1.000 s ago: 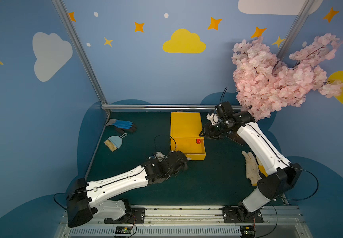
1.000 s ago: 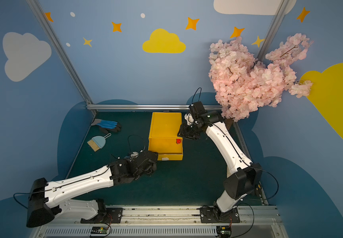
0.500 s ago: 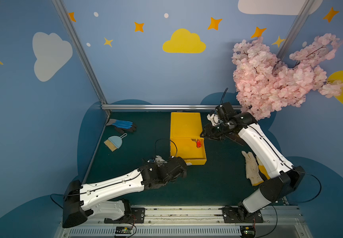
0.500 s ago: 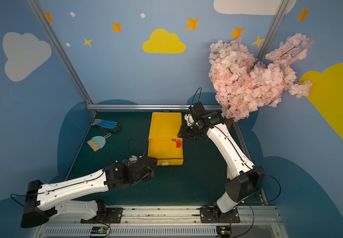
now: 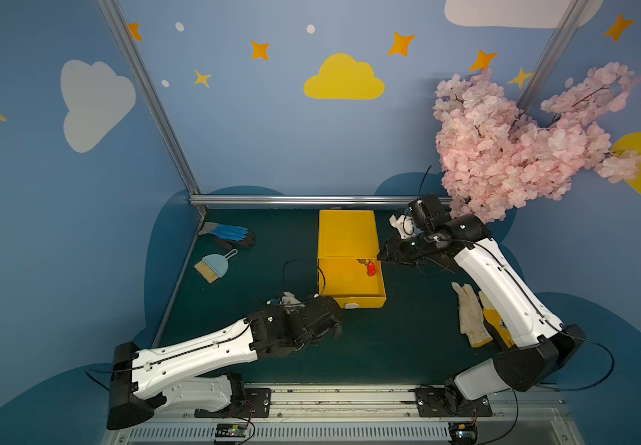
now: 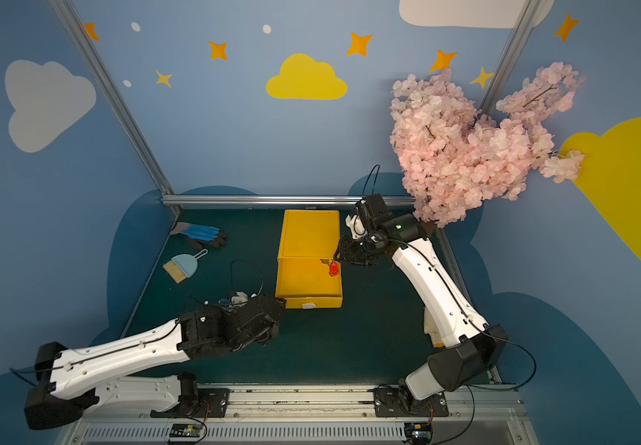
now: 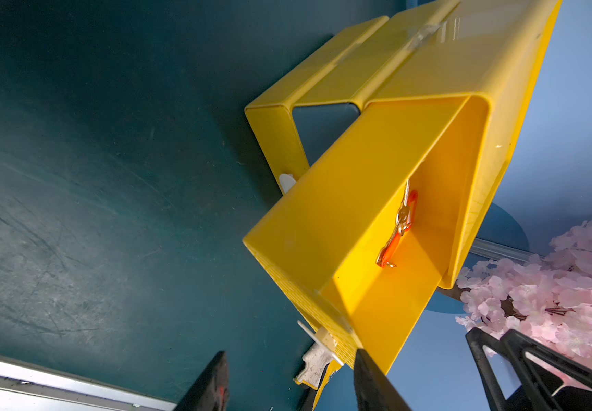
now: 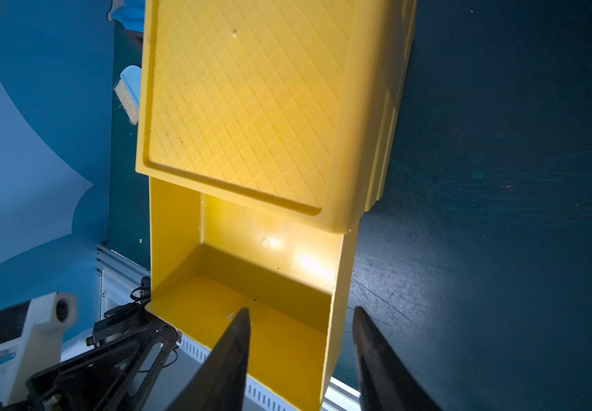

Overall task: Take the keys out of the drawer
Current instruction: Open the drawer in the storage box, then pick up the key from the drawer.

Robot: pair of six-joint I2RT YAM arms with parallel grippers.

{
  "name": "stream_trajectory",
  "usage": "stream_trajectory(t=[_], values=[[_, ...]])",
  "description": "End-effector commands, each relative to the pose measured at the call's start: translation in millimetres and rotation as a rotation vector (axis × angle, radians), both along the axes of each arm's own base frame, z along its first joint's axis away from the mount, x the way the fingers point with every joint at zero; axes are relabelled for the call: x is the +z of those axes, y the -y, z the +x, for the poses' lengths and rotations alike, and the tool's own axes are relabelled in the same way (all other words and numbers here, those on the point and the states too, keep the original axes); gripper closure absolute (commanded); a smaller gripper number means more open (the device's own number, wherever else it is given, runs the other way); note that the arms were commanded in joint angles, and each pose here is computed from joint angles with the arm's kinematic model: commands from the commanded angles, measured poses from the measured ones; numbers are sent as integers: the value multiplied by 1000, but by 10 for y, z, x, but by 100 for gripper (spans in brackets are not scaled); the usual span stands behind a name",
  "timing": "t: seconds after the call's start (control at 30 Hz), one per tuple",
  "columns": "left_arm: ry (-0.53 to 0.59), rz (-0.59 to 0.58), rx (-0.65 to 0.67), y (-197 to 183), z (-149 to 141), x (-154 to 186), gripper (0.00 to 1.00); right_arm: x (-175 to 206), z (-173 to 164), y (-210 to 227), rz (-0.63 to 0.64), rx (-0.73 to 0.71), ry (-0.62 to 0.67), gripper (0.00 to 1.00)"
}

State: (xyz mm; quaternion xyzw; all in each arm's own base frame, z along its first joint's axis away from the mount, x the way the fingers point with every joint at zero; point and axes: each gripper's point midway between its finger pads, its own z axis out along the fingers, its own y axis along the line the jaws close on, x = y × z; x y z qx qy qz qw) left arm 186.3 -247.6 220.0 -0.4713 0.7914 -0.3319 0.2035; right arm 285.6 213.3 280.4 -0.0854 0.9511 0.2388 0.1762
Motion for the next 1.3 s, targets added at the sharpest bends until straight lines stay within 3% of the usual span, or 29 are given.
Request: stream_trajectory(t=[0.0,0.1,0.23,0.4,0.47,0.6,0.77,0.93,1.13,1.27], values=[[22,-68,106,-151,39,236,45,146,-146,70,-50,56,67,58],[160,15,33,-239,234,469,48,154,-220,105,-142,116,118,65],[377,202,-333,-49,617,837,55,125,-317,254,-176,51,99,68],[643,570,-901,515,783,1172,56,147,-467,259,-38,14,137,72],[698,654,-1112,739,764,1150,55,164,-517,242,35,18,135,72],[754,725,-1394,1070,748,1028,55,76,-548,193,163,3,55,72],[796,745,-1497,1300,819,820,55,-146,-514,185,221,-45,-74,72],[856,779,-1539,1471,860,574,57,-294,-440,224,232,-56,-79,72],[927,846,-1481,1496,961,411,66,-298,-361,222,240,-44,-77,72],[953,877,-1470,1471,1017,312,65,-328,-345,229,238,-56,-89,73]])
